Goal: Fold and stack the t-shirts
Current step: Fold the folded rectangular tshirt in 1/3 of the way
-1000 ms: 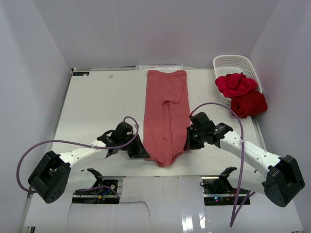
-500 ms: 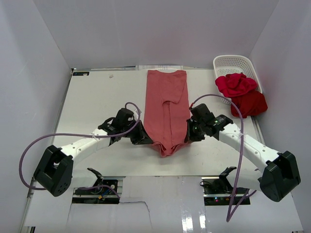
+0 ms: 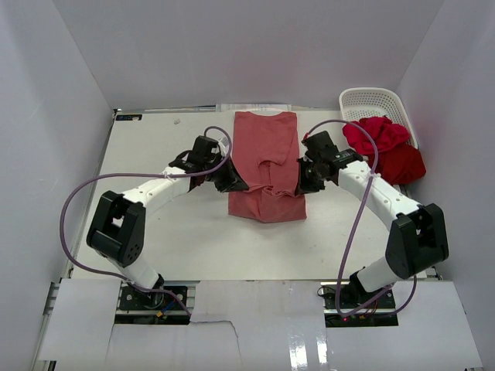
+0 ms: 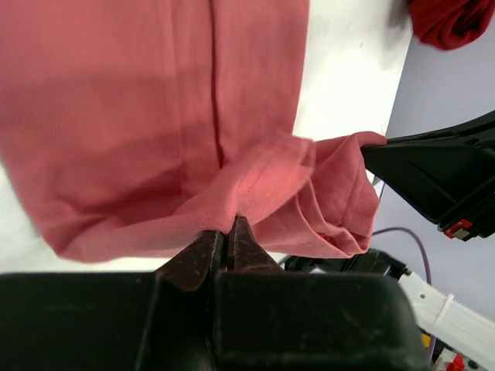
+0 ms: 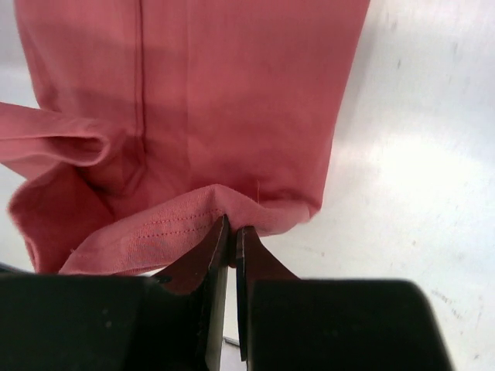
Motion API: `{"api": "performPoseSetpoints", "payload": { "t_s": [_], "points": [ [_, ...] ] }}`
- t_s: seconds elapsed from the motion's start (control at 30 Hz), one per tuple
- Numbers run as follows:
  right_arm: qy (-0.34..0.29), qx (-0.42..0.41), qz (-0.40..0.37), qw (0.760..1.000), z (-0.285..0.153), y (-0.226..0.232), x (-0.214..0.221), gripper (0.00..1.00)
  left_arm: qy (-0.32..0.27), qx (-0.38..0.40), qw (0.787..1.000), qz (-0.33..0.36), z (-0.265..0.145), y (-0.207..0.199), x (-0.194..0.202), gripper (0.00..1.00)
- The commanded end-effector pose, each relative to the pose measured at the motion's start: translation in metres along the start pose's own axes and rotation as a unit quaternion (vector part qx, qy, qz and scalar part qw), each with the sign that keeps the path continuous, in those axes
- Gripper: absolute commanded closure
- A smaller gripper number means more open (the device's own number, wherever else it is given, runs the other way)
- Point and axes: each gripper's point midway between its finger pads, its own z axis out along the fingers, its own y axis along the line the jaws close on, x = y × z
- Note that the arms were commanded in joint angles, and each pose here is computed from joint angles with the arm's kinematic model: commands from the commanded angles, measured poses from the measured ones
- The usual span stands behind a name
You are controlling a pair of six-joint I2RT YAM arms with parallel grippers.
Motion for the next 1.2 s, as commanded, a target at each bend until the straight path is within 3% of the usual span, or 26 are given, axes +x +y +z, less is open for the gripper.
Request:
{"api": "performPoseSetpoints", "payload": {
  "t_s": [0.0,0.27,0.53,0.8,1.17],
  "points": [
    [-0.047,-0.013,-0.023,0.999,-0.006,0.01,-0.046,0.92,-0.036,0.021,0.999,0.026,-0.006,-0.022,-0.035,1.0],
    [-0.079,-0.014,-0.017,0.997,0.0,0.014,-0.111,0.92,-0.085,0.009,0.996,0.011,-0.008,-0.019,-0.094,1.0],
    [-0.083,-0.005,-0.011,0.996,0.015,0.005,-0.148,0.92,-0.108,0.005,0.994,0.019,0.005,-0.023,-0.131,1.0],
    [-0.088,0.01,-0.008,0.996,0.03,-0.008,-0.174,0.92,-0.108,0.012,0.994,0.015,0.031,-0.013,-0.148,1.0],
    [-0.067,0.013,0.0,0.998,0.065,-0.023,-0.184,0.92,-0.146,0.019,0.989,-0.008,0.021,0.006,-0.164,0.99]
  ]
}}
